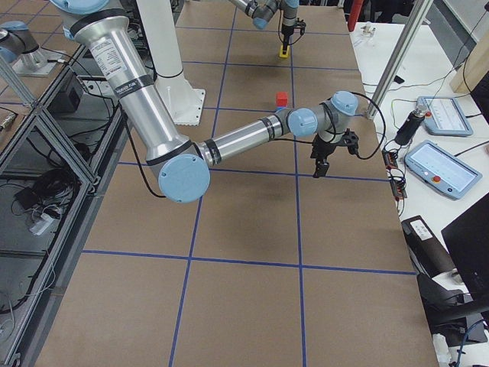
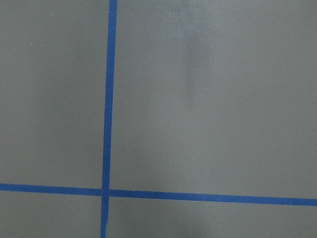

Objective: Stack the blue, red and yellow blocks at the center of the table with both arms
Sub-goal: 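Lower the left gripper onto the yellow cube and close on it, then carry the yellow cube with the left gripper onto the red cube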

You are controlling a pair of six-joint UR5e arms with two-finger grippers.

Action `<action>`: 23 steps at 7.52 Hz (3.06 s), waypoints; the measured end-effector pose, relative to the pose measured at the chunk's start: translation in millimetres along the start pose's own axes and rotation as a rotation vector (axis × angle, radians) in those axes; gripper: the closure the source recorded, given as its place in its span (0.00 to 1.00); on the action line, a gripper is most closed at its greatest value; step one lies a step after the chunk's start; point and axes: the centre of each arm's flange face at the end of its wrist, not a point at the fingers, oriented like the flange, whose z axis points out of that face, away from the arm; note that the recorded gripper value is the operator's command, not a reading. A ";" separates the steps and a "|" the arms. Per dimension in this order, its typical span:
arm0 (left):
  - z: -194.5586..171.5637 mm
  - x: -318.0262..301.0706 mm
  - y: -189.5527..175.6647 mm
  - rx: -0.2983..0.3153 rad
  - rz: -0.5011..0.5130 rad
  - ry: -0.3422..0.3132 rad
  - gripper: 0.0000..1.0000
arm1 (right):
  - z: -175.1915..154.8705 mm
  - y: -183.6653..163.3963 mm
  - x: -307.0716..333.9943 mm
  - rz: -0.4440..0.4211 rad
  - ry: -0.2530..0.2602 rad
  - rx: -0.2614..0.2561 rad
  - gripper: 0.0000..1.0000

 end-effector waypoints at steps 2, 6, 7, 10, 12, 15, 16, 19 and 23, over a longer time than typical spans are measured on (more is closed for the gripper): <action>-4.2 5.6 0.1 0.016 0.011 0.014 1.00 | -0.5 -0.2 -0.5 -0.001 0.000 0.001 0.01; -30.9 31.0 0.1 -0.002 0.018 0.060 1.00 | -1.6 -0.4 -1.7 -0.001 -0.001 0.003 0.01; -58.4 59.6 -8.9 -0.026 0.002 0.057 1.00 | -1.5 -0.3 -1.6 -0.001 -0.001 0.003 0.01; -160.9 196.1 -51.3 -0.065 -0.120 0.048 1.00 | -1.2 -0.1 -1.2 -0.005 0.000 0.003 0.01; -195.8 303.5 -65.5 -0.070 -0.217 0.086 1.00 | -3.1 -0.9 -2.6 -0.009 0.005 0.010 0.01; -220.7 460.4 -65.1 -0.105 -0.253 0.113 1.00 | 0.9 1.2 4.9 -0.001 0.011 0.008 0.01; -212.3 486.4 -55.2 -0.100 -0.235 0.097 1.00 | 4.3 3.0 9.5 -0.004 0.008 0.013 0.01; -178.9 504.5 -44.5 -0.096 -0.208 0.072 1.00 | 10.0 6.4 16.6 -0.011 -0.002 0.031 0.01; -163.9 500.7 -44.3 -0.094 -0.198 0.072 1.00 | 12.0 7.3 19.0 -0.008 -0.002 0.029 0.01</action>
